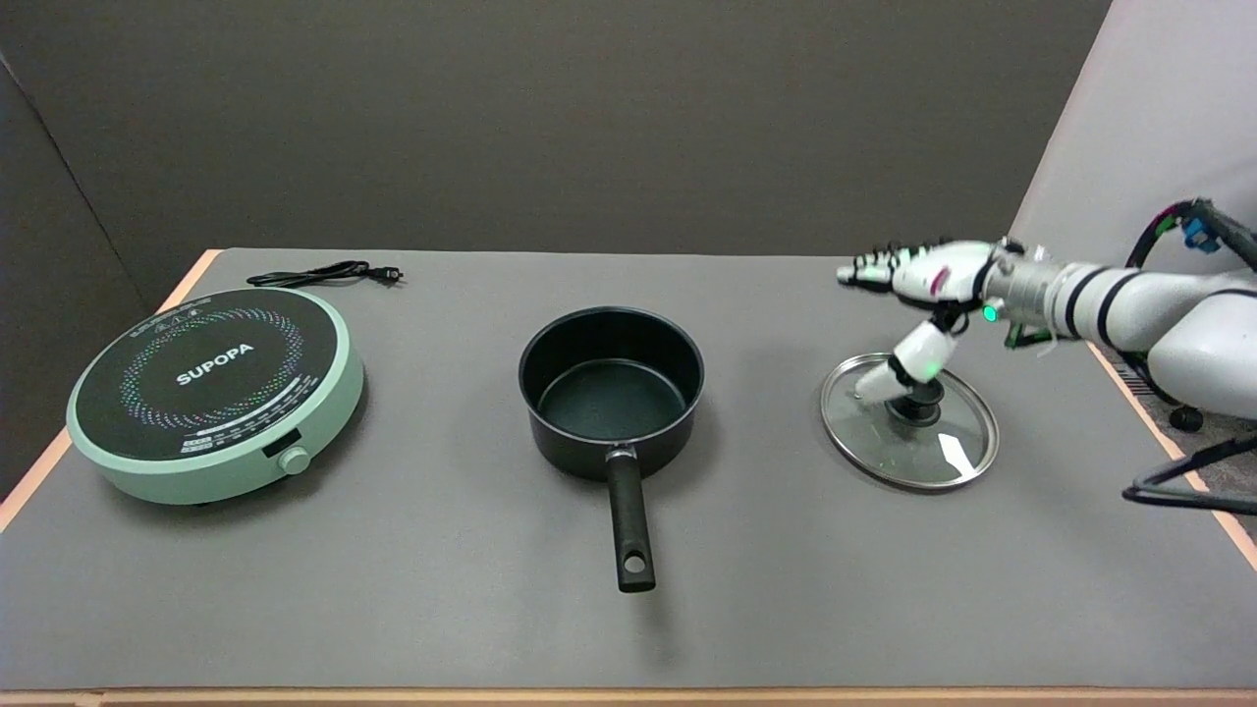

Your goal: Place the pot lid onto the table.

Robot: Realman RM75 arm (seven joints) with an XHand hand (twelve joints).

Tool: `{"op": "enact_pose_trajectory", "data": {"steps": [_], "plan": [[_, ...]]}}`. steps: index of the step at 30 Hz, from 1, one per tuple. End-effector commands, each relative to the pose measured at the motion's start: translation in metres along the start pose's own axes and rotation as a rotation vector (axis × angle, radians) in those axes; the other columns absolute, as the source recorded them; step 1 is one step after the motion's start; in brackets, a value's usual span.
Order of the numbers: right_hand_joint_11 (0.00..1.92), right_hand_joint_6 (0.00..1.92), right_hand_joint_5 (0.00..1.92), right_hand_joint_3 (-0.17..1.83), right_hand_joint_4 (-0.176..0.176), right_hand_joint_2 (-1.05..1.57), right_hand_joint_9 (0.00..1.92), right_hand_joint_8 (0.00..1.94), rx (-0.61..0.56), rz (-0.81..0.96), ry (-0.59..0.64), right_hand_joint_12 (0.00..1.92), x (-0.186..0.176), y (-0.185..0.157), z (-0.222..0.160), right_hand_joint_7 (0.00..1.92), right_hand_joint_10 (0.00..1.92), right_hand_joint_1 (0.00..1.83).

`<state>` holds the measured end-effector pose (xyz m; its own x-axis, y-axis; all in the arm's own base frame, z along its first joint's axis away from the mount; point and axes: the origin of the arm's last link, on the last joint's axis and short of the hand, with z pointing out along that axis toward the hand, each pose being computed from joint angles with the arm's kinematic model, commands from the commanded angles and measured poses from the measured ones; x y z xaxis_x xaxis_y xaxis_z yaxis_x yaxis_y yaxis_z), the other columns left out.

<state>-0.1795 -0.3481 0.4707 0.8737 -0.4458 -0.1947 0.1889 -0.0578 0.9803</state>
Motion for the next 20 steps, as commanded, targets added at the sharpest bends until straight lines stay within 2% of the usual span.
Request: {"op": "enact_pose_trajectory", "data": {"steps": [1,9,11,13,16,20], "plan": [[0.13,0.00,0.00,0.58,0.059,0.28,0.00,0.00,-0.022,-0.093,0.412,0.46,0.099,0.007,-0.024,0.00,0.10,0.38],[0.10,0.00,0.00,0.55,0.015,0.35,0.00,0.00,0.049,0.008,0.571,0.44,0.106,-0.010,-0.022,0.00,0.00,0.36],[0.10,0.00,0.00,0.55,0.007,0.36,0.00,0.00,0.064,0.112,0.618,0.43,0.108,-0.010,-0.022,0.00,0.00,0.35],[0.09,0.00,0.00,0.55,-0.001,0.37,0.00,0.00,0.087,0.325,0.678,0.43,0.107,-0.005,-0.023,0.00,0.00,0.34],[0.08,0.00,0.00,0.56,0.000,0.38,0.00,0.00,0.112,0.528,0.687,0.42,0.102,0.003,-0.024,0.00,0.00,0.34],[0.08,0.00,0.00,0.58,0.018,0.40,0.00,0.00,0.130,0.633,0.682,0.42,0.100,0.005,-0.024,0.00,0.00,0.32]]}}
